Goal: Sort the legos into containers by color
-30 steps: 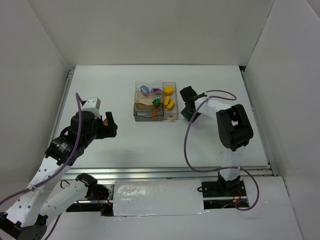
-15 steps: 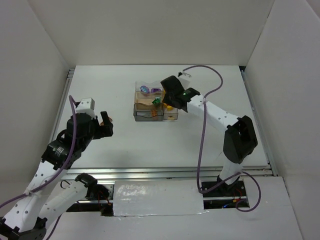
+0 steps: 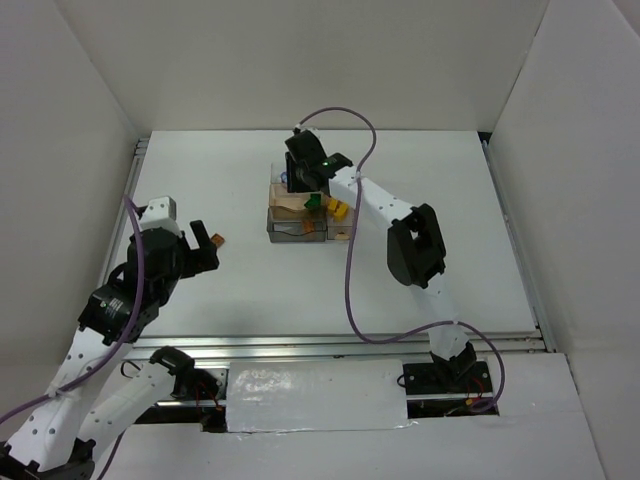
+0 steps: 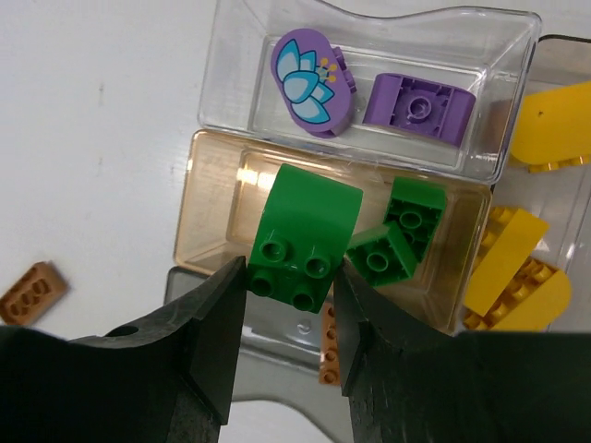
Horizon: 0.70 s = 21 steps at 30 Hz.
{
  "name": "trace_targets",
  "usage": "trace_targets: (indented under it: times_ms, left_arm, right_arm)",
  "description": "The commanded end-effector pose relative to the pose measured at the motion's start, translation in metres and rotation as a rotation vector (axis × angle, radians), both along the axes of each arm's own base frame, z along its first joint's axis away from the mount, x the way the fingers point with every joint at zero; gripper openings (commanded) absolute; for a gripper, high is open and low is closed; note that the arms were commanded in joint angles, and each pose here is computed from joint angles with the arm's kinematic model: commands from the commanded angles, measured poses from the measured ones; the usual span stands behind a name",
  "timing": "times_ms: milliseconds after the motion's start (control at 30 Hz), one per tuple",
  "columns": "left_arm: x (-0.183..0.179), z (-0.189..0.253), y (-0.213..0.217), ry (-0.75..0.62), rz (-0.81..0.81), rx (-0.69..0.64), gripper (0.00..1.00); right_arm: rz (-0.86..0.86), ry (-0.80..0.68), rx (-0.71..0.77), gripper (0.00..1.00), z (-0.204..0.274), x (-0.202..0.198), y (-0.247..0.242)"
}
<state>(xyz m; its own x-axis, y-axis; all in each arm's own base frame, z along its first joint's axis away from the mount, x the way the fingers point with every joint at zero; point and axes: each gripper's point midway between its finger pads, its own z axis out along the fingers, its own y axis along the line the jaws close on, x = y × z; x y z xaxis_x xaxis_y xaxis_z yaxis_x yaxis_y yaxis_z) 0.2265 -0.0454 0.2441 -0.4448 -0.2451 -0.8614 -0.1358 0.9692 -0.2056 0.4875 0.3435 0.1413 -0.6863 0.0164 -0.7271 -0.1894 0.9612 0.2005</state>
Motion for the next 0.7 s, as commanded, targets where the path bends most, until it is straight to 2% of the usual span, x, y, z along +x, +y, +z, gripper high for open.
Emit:
trace_targets:
  times_ms: [0, 333, 433, 533, 567, 667]
  left_arm:
    - [0.004, 0.006, 0.001, -0.020, 0.012, -0.006, 1.00]
    - [0.009, 0.002, 0.001, -0.003, 0.005, -0.007, 1.00]
    - [0.010, 0.001, 0.000, 0.003, -0.003, -0.007, 0.99]
    - [0.010, 0.000, -0.002, 0.005, -0.009, -0.008, 0.99]
    - [0.010, 0.000, -0.002, 0.004, -0.011, -0.009, 0.99]
    - [0.011, 0.000, -0.002, 0.006, -0.014, -0.009, 1.00]
  right_arm:
    - [0.016, -0.004, -0.059, 0.03, -0.001, 0.009, -0.008]
    - [0.024, 0.035, -0.085, 0.11, -0.034, 0.002, -0.011]
    - [0.025, 0.037, -0.093, 0.17, -0.039, 0.003, -0.011]
    - [0.028, 0.041, -0.093, 0.29, -0.041, 0.003, -0.011]
    - [0.025, 0.037, -0.091, 0.37, -0.040, 0.004, -0.011]
    - [0.029, 0.035, -0.090, 0.39, -0.041, 0.006, -0.010]
